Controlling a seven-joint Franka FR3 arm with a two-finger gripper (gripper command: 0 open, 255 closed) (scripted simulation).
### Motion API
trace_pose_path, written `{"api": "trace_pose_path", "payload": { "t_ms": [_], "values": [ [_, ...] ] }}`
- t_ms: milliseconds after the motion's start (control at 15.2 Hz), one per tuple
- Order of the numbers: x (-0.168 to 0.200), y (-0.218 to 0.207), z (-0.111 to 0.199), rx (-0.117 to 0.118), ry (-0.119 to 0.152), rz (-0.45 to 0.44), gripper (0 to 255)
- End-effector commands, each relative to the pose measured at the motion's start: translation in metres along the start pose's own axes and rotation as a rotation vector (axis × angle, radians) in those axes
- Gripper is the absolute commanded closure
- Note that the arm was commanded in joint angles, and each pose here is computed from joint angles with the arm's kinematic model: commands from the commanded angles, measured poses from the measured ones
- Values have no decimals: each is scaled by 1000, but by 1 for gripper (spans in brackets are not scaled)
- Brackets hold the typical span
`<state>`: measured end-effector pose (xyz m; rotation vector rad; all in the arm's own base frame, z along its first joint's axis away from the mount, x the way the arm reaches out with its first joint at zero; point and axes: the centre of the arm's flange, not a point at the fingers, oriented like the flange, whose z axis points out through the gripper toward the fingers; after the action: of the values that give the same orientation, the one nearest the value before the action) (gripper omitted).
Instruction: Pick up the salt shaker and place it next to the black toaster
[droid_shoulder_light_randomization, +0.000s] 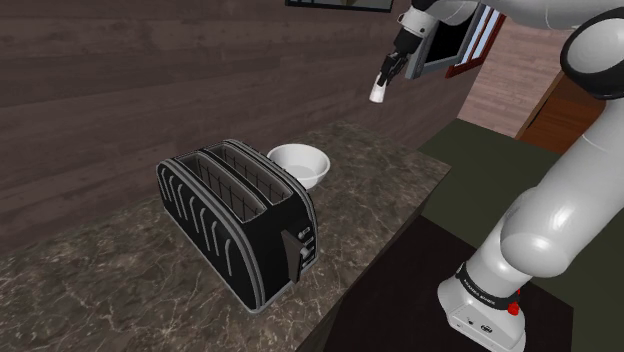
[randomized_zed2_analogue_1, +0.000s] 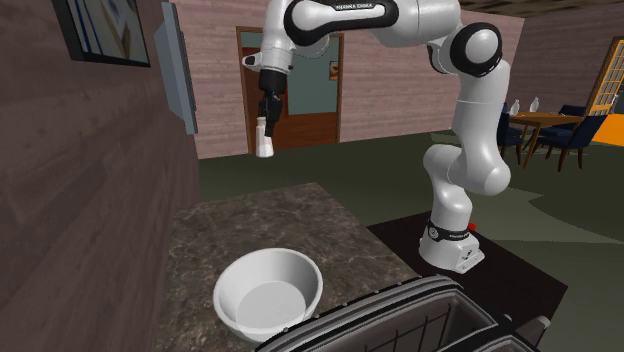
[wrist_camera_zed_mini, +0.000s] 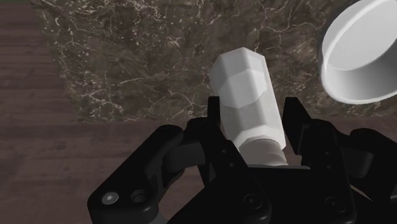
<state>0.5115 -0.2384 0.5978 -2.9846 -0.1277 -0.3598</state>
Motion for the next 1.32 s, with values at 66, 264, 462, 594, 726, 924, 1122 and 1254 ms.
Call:
{"api": "trace_pose_path", "payload": {
  "t_ms": [66, 264, 462, 594, 726, 924, 1122, 1254],
  "values": [
    [3, -2, -16, 0, 0, 0, 255],
    [7, -4, -31, 0, 0, 0, 255],
    [0, -30, -32, 0, 0, 0, 255],
    [-7, -55, -30, 0, 0, 0, 255],
    [-15, -81, -29, 0, 0, 0, 255],
    [-26, -119, -27, 0, 0, 0, 255],
    [-37, -156, -25, 0, 0, 0, 255],
    [-45, -182, -24, 0, 0, 0, 255]
  ]
}}
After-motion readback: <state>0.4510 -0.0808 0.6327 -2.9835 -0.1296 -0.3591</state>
